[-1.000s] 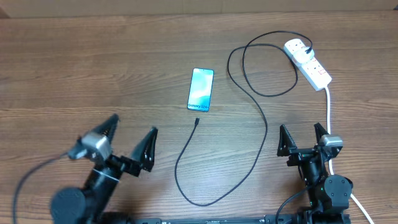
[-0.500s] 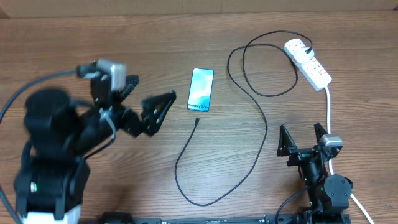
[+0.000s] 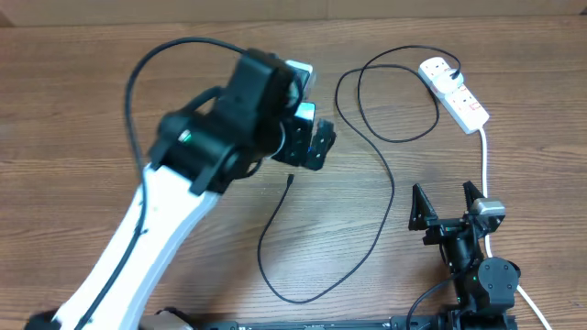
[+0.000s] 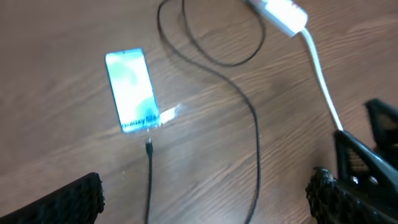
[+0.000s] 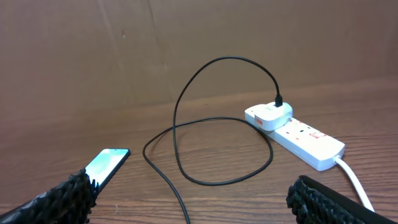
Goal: Plug charger to phone and switch on socket
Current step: 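Move the left gripper forward over the phone and lower onto it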
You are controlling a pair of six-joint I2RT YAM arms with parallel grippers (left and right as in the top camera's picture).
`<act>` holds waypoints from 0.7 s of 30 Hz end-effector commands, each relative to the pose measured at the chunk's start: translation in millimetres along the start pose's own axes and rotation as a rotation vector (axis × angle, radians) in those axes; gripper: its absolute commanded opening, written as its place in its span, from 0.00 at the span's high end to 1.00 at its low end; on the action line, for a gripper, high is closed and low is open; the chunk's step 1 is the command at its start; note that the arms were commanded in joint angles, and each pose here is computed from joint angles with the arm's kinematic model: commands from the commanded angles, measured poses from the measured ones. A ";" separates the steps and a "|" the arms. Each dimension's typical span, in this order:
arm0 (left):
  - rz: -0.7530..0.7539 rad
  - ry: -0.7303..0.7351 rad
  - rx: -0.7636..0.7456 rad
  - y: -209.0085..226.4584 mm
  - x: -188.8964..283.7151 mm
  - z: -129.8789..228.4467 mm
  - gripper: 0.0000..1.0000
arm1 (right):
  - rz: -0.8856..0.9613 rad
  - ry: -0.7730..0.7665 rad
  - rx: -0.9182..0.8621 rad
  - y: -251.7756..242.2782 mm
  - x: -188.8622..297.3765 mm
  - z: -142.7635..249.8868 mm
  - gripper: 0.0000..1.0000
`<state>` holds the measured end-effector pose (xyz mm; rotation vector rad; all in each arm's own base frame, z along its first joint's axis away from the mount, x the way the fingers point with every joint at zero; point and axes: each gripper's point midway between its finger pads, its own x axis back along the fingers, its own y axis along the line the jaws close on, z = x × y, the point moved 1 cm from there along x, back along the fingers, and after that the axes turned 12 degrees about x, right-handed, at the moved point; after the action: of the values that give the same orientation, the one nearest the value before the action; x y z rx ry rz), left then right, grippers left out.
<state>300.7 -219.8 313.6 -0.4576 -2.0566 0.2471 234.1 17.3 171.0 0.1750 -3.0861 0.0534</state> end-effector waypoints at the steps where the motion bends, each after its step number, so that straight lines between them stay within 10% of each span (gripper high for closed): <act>1: -0.085 0.054 0.129 4.1 -15.1 -10.4 0.00 | 0.001 -0.008 -0.003 0.2 0.1 -0.1 0.00; 21: -0.433 0.227 0.153 57.5 -149.8 -8.3 0.00 | 0.001 -0.008 -0.003 0.2 0.1 -0.1 0.00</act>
<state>373.5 -226.5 193.0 0.0282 -1.8278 0.0900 234.1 17.4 171.1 0.1756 -3.0864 0.0535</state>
